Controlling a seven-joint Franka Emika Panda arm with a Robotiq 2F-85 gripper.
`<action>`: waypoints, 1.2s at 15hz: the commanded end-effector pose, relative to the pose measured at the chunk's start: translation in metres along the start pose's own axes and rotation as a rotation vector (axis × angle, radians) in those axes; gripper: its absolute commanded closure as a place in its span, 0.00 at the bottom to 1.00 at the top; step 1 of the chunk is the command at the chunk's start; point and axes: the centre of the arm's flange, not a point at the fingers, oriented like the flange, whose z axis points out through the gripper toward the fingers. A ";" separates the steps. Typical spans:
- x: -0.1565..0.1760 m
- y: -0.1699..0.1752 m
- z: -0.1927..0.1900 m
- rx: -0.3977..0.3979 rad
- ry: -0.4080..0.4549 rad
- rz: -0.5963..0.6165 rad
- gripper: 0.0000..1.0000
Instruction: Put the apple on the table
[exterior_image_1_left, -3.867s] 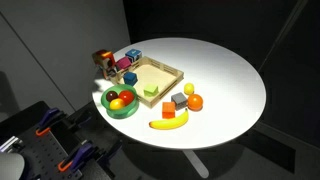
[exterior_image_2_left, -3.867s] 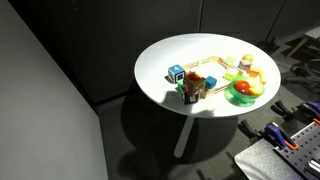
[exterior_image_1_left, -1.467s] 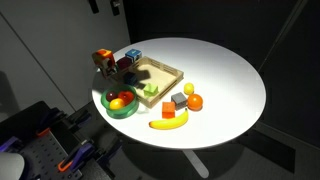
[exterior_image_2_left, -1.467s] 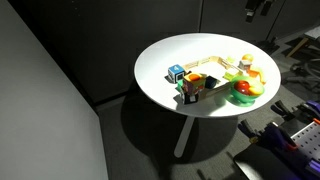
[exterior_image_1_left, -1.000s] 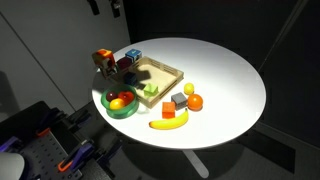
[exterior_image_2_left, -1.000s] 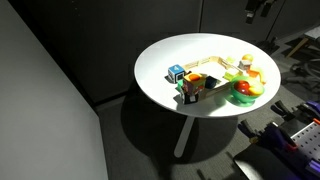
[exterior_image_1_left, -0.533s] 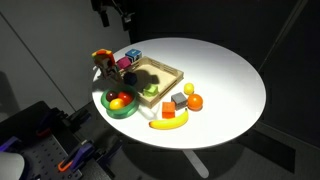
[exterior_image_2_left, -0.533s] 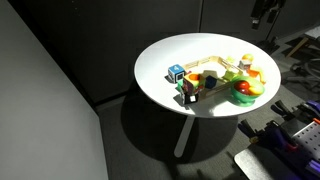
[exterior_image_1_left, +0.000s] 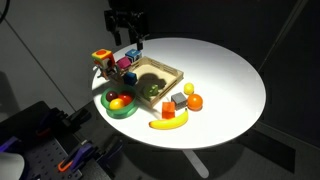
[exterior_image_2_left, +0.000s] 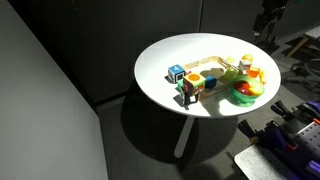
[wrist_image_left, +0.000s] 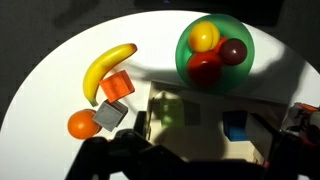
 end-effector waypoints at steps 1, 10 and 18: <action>-0.002 0.010 0.034 -0.016 0.036 -0.068 0.00; -0.034 0.009 0.092 -0.026 -0.028 -0.100 0.00; -0.065 -0.006 0.134 -0.044 -0.057 -0.126 0.00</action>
